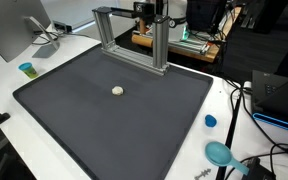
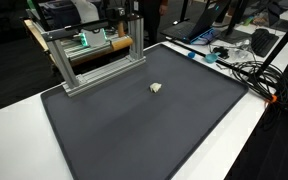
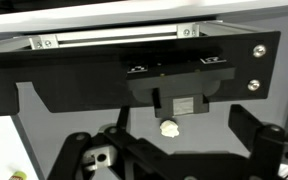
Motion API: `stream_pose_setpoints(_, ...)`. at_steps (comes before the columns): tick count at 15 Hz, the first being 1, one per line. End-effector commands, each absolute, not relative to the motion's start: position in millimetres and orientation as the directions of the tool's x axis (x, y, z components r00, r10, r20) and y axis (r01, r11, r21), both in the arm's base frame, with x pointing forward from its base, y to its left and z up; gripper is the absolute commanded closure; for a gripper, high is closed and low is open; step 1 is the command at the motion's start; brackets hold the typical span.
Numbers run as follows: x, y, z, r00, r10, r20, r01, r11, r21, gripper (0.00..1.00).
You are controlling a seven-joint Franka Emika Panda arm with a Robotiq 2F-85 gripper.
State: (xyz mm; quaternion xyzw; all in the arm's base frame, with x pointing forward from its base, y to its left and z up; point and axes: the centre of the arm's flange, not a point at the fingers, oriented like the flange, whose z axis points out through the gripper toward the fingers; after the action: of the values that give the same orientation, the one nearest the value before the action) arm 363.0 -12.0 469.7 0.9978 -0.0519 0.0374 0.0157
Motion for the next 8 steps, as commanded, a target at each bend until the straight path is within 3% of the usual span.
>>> stream_pose_setpoints(1,356.9,-2.4,458.8,0.994,-0.083,0.078,-0.087,-0.995,0.048,0.00)
stream_pose_setpoints(8,348.2,6.5,440.1,0.991,-0.056,0.121,-0.065,-0.995,0.075,0.00)
